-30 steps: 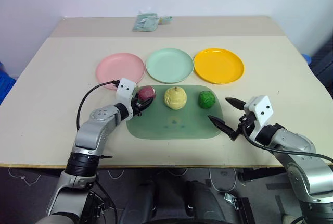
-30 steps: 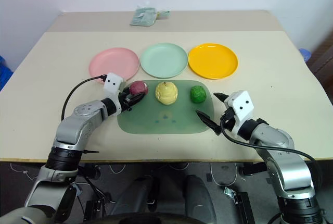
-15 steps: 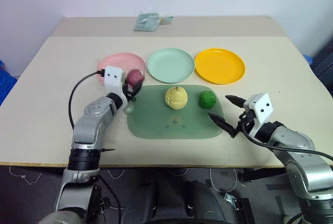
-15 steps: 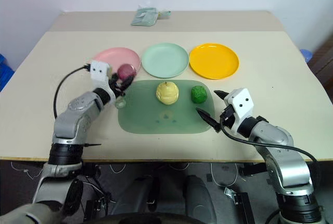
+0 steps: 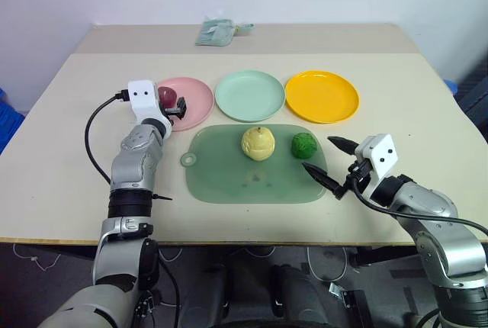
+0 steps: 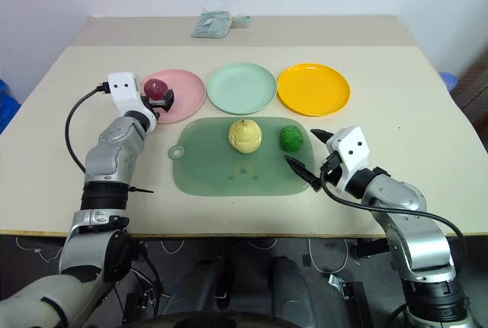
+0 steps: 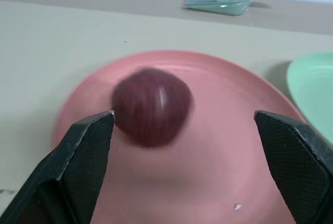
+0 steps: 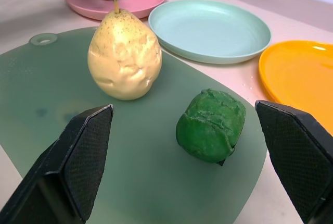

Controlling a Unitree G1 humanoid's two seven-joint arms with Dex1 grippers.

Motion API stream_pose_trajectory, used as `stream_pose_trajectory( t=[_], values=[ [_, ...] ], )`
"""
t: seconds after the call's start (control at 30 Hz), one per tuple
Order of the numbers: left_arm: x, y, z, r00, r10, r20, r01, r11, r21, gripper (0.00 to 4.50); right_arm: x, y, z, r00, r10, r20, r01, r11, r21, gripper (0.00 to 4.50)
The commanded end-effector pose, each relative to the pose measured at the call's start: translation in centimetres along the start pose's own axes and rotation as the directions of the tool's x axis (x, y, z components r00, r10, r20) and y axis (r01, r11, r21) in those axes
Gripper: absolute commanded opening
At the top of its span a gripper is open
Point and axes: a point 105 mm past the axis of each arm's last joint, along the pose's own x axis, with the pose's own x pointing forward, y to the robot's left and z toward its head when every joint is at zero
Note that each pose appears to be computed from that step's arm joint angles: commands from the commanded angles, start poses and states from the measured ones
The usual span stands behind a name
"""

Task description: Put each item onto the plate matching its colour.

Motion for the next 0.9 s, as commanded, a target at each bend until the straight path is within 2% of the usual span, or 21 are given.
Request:
stream_pose_trajectory(
  t=[0.03,0.23,0.5,0.9],
  values=[
    [-0.9,-2.0,1.9,0.988,-0.137,0.072,0.137,0.991,-0.001,4.49,0.0,0.0,0.8,0.999,-0.012,0.041,0.013,1.000,-0.018,4.50],
    [-3.6,-4.5,1.9,0.921,-0.382,0.076,0.380,0.924,0.049,4.49,1.0,0.8,1.8,0.996,0.041,0.077,-0.039,0.999,-0.023,4.50],
    [-8.8,-5.2,0.3,0.762,-0.646,-0.045,0.644,0.751,0.144,4.49,3.9,2.9,2.9,0.977,0.173,0.121,-0.170,0.985,-0.034,4.50],
    [-12.9,-5.5,0.0,0.629,-0.770,-0.107,0.775,0.610,0.166,4.49,6.8,4.6,3.6,0.952,0.275,0.135,-0.271,0.961,-0.050,4.50]
  ],
)
